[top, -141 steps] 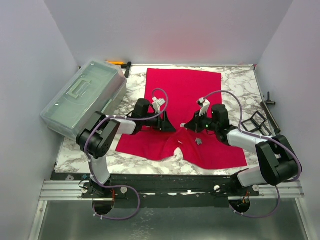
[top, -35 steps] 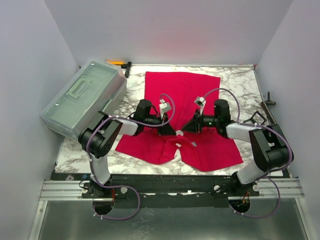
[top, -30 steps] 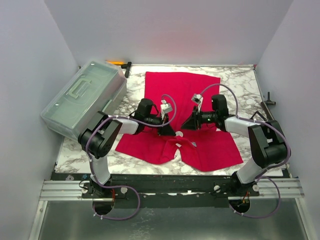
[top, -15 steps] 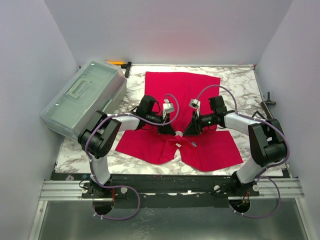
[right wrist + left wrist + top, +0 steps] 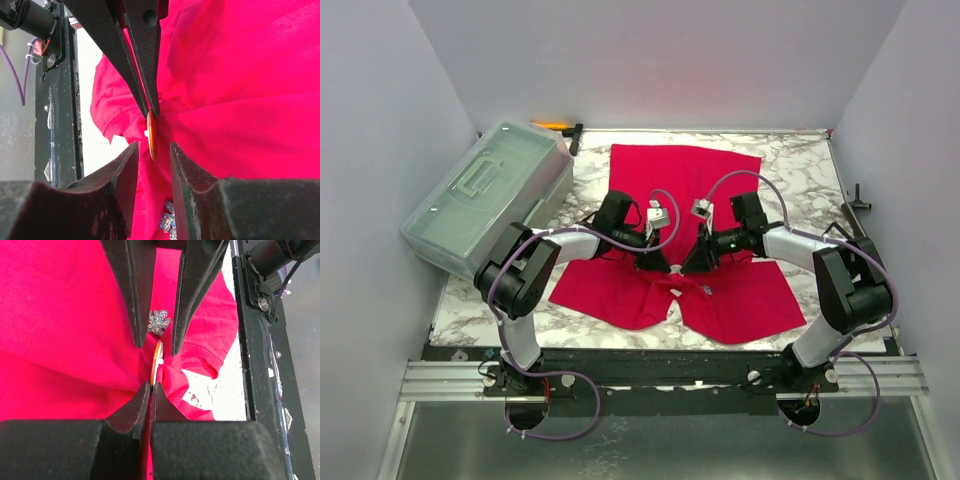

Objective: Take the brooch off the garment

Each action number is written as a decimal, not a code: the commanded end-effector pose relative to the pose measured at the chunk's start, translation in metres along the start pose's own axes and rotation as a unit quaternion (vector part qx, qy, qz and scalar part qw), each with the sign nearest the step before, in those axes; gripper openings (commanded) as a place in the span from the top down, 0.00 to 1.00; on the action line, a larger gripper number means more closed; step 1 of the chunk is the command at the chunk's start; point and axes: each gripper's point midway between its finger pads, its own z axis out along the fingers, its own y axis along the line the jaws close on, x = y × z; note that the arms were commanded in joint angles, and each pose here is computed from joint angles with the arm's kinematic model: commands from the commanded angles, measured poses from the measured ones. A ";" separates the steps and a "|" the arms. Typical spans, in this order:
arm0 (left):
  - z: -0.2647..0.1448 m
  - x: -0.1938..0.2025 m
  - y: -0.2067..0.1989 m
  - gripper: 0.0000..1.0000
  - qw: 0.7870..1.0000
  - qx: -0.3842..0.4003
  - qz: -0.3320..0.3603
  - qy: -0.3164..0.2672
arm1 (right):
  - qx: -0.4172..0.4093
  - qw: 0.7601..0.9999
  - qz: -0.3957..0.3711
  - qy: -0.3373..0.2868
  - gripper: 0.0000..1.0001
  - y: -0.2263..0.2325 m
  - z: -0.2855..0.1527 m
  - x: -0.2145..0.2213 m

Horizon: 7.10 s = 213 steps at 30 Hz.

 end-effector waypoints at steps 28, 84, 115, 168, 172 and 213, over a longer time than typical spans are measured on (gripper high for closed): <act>-0.015 -0.013 -0.018 1.00 0.999 0.032 0.028 0.001 | -0.002 1.000 -0.003 0.002 0.70 0.010 0.015 0.004; -0.015 -0.017 -0.005 0.49 0.970 -0.136 -0.197 -0.051 | -0.009 0.989 0.108 -0.097 0.99 0.030 0.019 -0.008; -0.012 0.000 0.009 0.67 0.966 -0.166 -0.195 -0.028 | -0.011 0.989 0.097 -0.114 0.99 0.033 0.012 -0.014; -0.030 0.002 -0.012 0.44 0.978 -0.116 -0.165 -0.044 | 0.064 0.988 0.094 -0.100 0.99 0.002 0.013 -0.005; -0.019 0.008 -0.015 0.44 0.980 -0.114 -0.160 -0.024 | 0.071 0.989 0.091 -0.094 0.99 -0.001 0.014 -0.002; -0.016 0.013 -0.037 1.00 0.987 -0.072 -0.146 0.006 | 0.200 0.978 -0.042 -0.030 0.99 -0.042 -0.004 -0.021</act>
